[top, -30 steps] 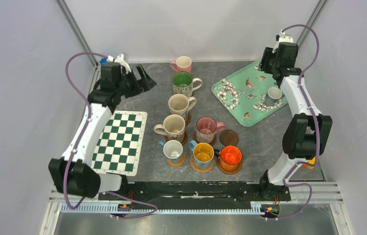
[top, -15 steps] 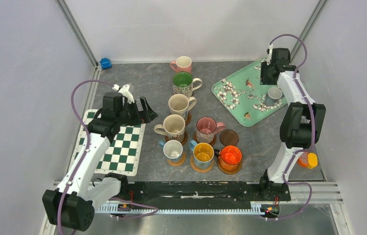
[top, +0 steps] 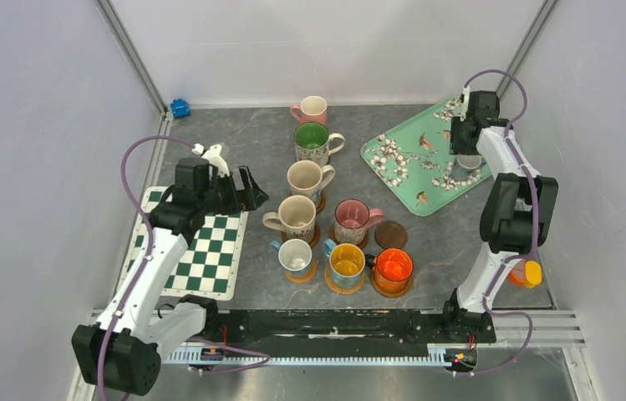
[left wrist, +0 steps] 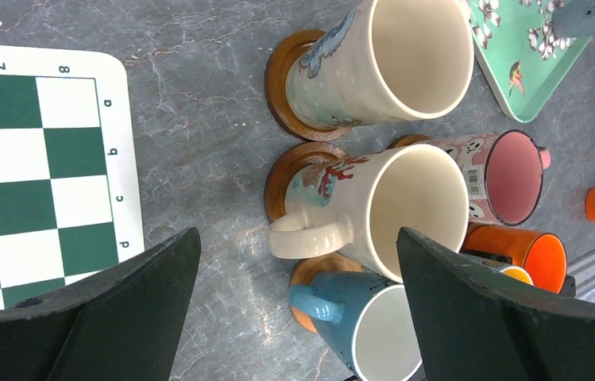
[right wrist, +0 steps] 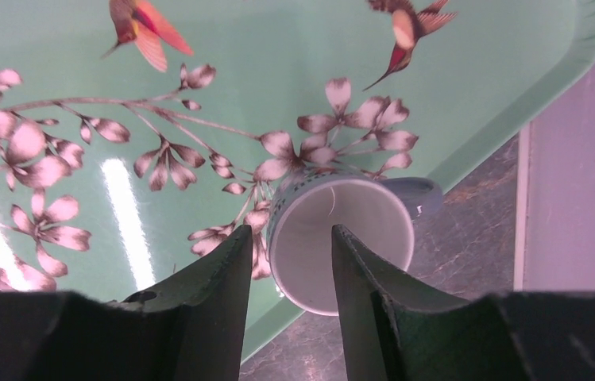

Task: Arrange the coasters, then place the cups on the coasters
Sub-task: Pick up the cup from the tray, then place the cup on the coaster, then reset both arms

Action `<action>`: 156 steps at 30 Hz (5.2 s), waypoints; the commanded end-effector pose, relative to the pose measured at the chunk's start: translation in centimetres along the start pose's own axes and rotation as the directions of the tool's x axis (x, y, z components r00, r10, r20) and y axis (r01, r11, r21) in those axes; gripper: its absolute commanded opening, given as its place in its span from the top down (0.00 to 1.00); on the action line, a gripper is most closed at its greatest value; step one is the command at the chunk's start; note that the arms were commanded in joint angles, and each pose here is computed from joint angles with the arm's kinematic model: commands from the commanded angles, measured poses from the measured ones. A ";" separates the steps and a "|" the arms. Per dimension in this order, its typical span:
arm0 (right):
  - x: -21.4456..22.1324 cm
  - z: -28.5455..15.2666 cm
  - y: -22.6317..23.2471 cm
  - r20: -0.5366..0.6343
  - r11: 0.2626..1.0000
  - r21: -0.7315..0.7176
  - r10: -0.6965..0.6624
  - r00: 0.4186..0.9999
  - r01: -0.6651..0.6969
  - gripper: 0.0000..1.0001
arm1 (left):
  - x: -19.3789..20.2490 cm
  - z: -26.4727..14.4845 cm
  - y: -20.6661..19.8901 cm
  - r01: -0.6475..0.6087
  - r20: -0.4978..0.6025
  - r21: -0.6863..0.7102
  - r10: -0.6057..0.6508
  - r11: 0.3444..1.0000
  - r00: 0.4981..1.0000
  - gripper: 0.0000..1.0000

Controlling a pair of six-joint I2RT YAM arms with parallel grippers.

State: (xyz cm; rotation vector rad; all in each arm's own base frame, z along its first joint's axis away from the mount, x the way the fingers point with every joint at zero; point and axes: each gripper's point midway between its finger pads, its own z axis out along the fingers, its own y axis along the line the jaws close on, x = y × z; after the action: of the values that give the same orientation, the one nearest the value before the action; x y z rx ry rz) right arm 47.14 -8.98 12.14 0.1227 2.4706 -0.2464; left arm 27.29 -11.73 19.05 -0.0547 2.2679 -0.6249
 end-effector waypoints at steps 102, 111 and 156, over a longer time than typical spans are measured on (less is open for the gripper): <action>18.4 -16.7 21.7 0.072 0.874 -0.446 -0.179 0.981 0.192 1.00 | -0.8 -2.6 -1.7 -0.102 0.081 0.006 0.101 0.995 0.992 0.00; 18.8 -16.2 21.5 0.055 0.881 -0.431 -0.188 0.981 0.194 0.95 | -0.8 -2.6 -1.6 -0.101 0.081 0.002 0.101 0.995 0.992 0.00; 8.0 -31.4 14.2 0.604 0.829 -0.553 0.331 0.725 0.083 0.02 | -4.3 -13.8 -9.8 -0.172 0.341 0.292 0.066 0.941 0.938 0.00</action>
State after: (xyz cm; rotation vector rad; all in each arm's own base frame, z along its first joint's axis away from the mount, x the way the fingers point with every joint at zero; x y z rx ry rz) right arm 24.31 13.96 26.52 -0.2055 1.8208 0.4451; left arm 19.97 -13.99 34.75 0.1654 1.8235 -0.8402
